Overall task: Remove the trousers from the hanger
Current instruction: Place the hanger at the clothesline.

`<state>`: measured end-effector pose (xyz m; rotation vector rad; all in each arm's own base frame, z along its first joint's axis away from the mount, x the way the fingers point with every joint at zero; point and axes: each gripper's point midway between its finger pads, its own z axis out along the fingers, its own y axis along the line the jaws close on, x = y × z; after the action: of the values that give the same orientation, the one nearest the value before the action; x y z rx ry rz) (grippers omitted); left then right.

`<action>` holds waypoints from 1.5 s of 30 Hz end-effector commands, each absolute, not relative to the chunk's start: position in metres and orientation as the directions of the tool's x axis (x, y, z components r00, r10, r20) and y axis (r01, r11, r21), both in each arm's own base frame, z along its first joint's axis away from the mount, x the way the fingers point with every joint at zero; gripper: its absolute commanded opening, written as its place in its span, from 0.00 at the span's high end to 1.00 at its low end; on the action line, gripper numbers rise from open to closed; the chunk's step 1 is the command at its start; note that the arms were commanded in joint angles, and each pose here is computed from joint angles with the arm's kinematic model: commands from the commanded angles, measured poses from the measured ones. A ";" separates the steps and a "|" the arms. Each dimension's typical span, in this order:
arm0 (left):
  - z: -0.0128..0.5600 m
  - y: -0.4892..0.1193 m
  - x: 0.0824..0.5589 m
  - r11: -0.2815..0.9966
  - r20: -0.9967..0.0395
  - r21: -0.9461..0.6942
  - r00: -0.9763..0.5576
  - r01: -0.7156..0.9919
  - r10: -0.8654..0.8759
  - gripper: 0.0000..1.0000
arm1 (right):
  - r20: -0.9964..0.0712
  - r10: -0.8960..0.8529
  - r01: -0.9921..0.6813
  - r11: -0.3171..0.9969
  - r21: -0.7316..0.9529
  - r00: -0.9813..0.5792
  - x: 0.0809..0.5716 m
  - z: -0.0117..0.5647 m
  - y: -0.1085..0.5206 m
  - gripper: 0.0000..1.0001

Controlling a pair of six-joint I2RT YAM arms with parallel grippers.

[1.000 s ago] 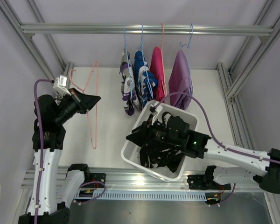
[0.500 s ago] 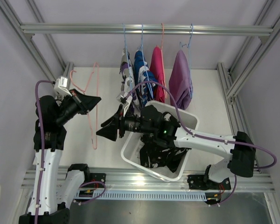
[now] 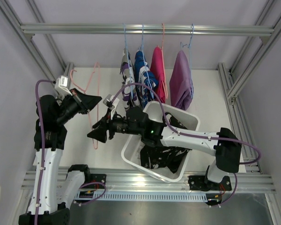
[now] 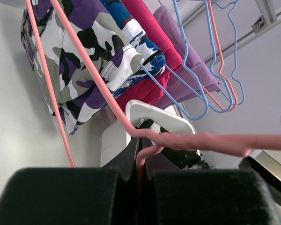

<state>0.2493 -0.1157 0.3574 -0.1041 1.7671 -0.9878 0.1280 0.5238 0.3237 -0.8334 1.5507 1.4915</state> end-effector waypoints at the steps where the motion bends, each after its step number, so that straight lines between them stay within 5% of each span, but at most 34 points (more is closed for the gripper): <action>1: 0.366 -0.121 0.246 0.633 -0.758 -0.650 -0.428 0.421 -0.493 0.99 | -0.916 0.137 -0.917 0.084 0.389 -0.376 0.135 0.350 0.532 0.40; 9: 0.366 -0.120 0.248 0.649 -0.769 -0.635 -0.419 0.419 -0.483 0.99 | -0.907 0.142 -0.911 0.063 0.407 -0.396 0.135 0.347 0.540 0.81; 17: 0.354 -0.119 0.251 0.658 -0.776 -0.625 -0.422 0.420 -0.469 1.00 | -0.905 0.148 -0.905 0.094 0.415 -0.400 0.141 0.345 0.540 1.00; 21: 0.350 -0.119 0.251 0.666 -0.785 -0.613 -0.418 0.425 -0.457 0.97 | -0.901 0.154 -0.899 0.114 0.423 -0.405 0.145 0.346 0.539 1.00; 23: 0.346 -0.118 0.252 0.672 -0.786 -0.611 -0.419 0.418 -0.455 0.82 | -0.900 0.157 -0.895 0.126 0.428 -0.408 0.147 0.348 0.539 1.00; 26: 0.342 -0.117 0.251 0.677 -0.794 -0.602 -0.410 0.424 -0.449 0.77 | -0.899 0.162 -0.891 0.146 0.430 -0.407 0.150 0.350 0.537 1.00; 31: 0.340 -0.118 0.249 0.675 -0.801 -0.594 -0.404 0.438 -0.442 0.56 | -0.897 0.195 -0.885 0.178 0.431 -0.398 0.158 0.367 0.533 1.00; 45: 0.373 -0.127 0.228 0.638 -0.829 -0.559 -0.349 0.530 -0.437 0.33 | -0.899 0.197 -0.873 0.229 0.431 -0.392 0.172 0.370 0.529 1.00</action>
<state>0.2388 -0.1202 0.3451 -0.0097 1.7341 -0.9812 0.1655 0.5322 0.3381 -0.7074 1.5836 1.3598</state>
